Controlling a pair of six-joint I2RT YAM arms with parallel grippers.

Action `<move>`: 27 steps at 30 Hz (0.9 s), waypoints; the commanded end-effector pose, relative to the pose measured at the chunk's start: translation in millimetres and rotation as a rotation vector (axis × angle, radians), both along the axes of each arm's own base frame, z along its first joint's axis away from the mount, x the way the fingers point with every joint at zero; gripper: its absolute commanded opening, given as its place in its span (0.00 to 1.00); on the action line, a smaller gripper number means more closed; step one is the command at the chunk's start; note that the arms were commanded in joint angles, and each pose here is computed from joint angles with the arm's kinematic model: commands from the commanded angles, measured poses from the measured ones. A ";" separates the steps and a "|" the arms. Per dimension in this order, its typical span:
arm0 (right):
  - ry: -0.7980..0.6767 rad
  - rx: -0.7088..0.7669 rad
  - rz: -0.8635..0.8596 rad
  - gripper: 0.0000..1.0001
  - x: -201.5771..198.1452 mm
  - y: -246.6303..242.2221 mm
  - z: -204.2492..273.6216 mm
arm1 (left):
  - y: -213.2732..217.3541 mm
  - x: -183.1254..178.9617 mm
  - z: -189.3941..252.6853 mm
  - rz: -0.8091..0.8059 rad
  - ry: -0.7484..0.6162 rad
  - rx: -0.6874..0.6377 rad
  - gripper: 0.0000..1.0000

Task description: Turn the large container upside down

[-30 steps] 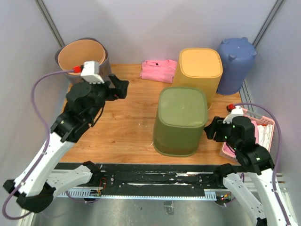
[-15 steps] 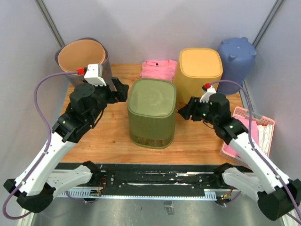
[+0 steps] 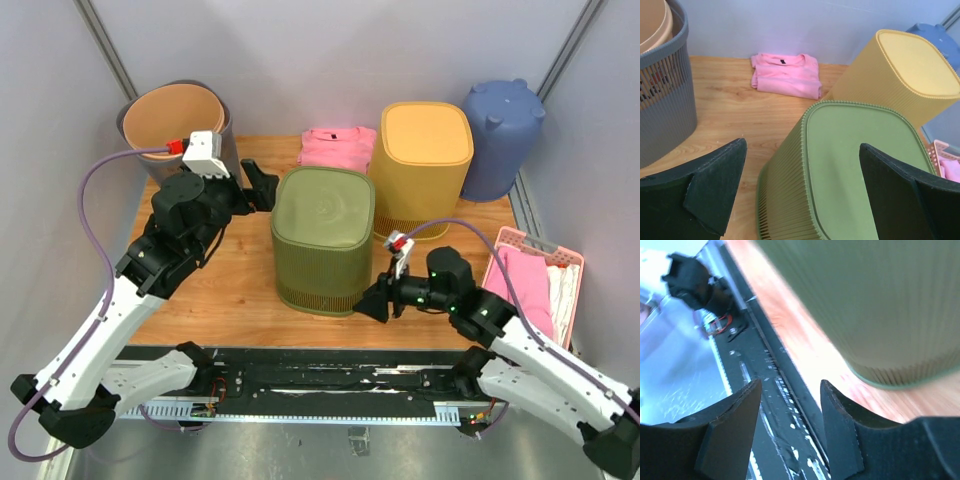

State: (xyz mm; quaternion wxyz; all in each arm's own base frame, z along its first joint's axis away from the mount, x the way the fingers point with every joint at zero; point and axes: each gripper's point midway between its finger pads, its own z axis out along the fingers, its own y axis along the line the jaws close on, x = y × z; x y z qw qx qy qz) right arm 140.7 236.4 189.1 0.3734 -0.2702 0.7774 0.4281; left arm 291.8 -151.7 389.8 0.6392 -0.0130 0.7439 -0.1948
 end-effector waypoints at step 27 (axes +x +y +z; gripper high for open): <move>-0.366 0.035 -0.564 0.58 178.6 122.7 10.4 | 47.8 -3.6 20.7 0.253 -0.005 -0.060 0.99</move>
